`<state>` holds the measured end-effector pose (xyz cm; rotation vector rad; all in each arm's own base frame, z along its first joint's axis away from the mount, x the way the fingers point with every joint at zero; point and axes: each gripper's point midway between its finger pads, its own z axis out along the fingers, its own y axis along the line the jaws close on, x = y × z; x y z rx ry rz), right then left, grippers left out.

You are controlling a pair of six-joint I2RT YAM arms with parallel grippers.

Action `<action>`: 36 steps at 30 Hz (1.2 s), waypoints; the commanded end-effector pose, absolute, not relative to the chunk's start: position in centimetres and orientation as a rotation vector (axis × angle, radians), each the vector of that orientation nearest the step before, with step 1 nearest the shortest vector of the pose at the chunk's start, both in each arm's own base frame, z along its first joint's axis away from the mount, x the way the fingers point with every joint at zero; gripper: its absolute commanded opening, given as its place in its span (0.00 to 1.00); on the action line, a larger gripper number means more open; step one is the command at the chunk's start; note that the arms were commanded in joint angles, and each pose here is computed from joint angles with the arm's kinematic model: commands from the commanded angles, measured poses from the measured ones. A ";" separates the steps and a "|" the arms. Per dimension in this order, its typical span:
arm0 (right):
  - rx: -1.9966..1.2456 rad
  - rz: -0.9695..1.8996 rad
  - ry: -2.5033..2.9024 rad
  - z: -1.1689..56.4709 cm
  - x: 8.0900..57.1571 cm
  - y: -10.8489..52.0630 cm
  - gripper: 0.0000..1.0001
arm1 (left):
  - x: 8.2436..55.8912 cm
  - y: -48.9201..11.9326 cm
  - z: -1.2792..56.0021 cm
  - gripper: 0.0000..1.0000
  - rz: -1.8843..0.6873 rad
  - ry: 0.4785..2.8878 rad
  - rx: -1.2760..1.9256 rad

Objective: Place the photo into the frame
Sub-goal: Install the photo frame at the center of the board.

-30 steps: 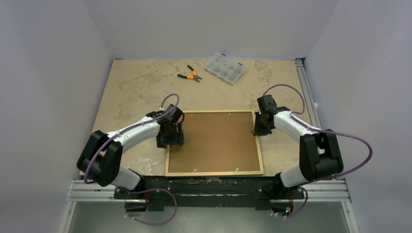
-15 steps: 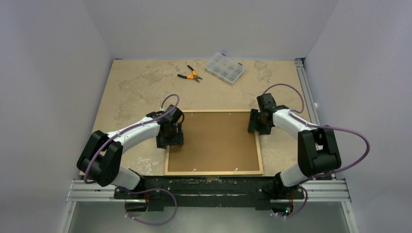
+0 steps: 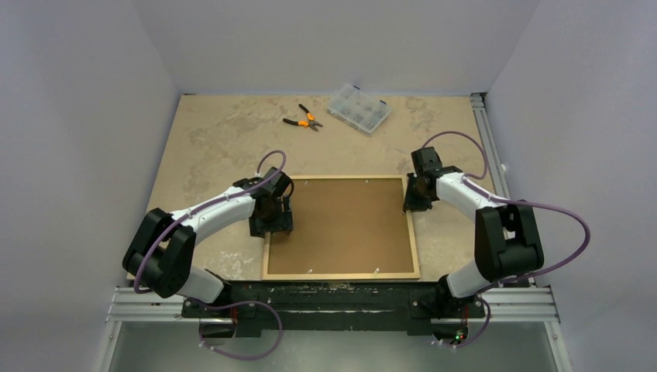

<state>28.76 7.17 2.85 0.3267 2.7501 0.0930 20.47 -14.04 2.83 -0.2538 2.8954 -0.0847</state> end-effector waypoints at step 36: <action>0.362 0.569 2.752 4.0 24.7 13.2 0.64 | 25.9 -15.7 5.5 0.71 -0.414 2.837 -0.280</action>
